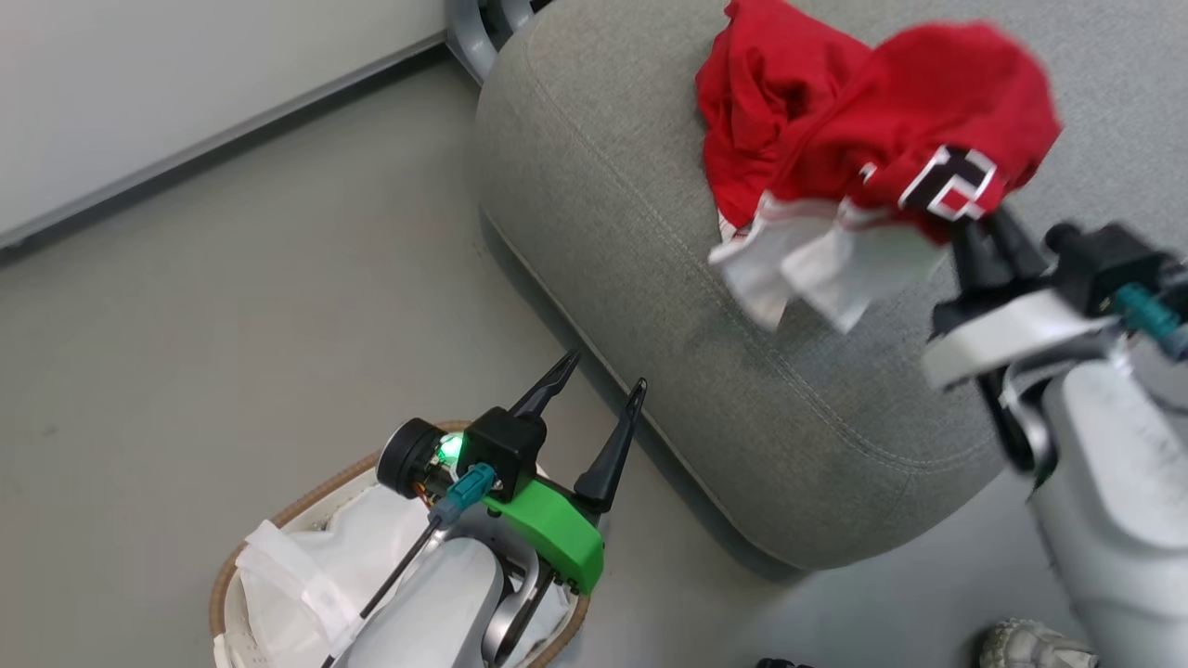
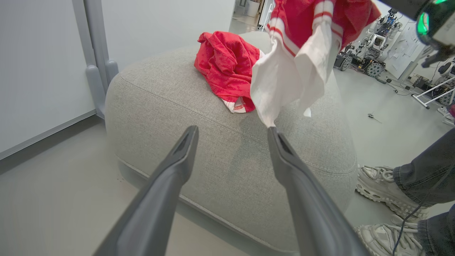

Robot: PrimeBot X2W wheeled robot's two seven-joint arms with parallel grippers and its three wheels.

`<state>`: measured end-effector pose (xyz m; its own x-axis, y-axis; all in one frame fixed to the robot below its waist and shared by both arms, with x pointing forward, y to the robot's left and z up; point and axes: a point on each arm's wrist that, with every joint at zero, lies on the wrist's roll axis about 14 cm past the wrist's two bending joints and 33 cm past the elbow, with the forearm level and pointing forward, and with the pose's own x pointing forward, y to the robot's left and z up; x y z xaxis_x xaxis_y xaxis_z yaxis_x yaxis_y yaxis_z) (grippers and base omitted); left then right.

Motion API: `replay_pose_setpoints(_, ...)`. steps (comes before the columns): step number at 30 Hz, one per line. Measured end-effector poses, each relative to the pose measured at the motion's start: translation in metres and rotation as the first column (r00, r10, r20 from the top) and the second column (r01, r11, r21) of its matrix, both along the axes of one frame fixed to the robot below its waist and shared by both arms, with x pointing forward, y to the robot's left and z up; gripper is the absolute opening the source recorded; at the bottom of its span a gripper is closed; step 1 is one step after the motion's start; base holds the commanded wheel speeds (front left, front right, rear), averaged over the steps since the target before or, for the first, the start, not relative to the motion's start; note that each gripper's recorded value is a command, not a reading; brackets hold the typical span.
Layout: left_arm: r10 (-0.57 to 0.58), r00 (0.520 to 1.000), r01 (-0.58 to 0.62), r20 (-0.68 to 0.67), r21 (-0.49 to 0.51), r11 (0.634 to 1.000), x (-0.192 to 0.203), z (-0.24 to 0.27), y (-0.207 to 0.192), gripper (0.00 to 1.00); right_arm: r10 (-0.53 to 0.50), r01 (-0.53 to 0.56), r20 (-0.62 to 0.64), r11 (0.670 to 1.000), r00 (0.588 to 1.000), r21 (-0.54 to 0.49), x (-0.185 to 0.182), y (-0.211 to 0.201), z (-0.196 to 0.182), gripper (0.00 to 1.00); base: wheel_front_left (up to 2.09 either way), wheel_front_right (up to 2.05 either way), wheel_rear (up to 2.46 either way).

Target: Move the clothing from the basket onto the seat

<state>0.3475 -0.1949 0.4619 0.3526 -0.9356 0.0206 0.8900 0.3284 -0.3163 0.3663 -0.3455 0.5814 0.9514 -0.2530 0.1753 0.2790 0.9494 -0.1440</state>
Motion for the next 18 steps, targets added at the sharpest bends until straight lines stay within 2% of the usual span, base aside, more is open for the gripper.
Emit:
replay_pose_setpoints(7,0.029,0.999,-0.028,-0.029,0.031,0.999,0.017,-0.026,0.008,1.0,-0.093,0.084,-0.066,0.988,0.993,-0.13,0.031,-0.058,0.013,0.0,0.0,0.0,0.0)
replay_pose_setpoints(18,0.143,0.988,-0.139,-0.06,0.067,0.988,0.06,-0.061,0.041,1.0,-0.174,0.144,-0.258,0.981,0.95,-0.131,0.093,-0.098,-0.047,0.0,0.0,0.0,0.0)
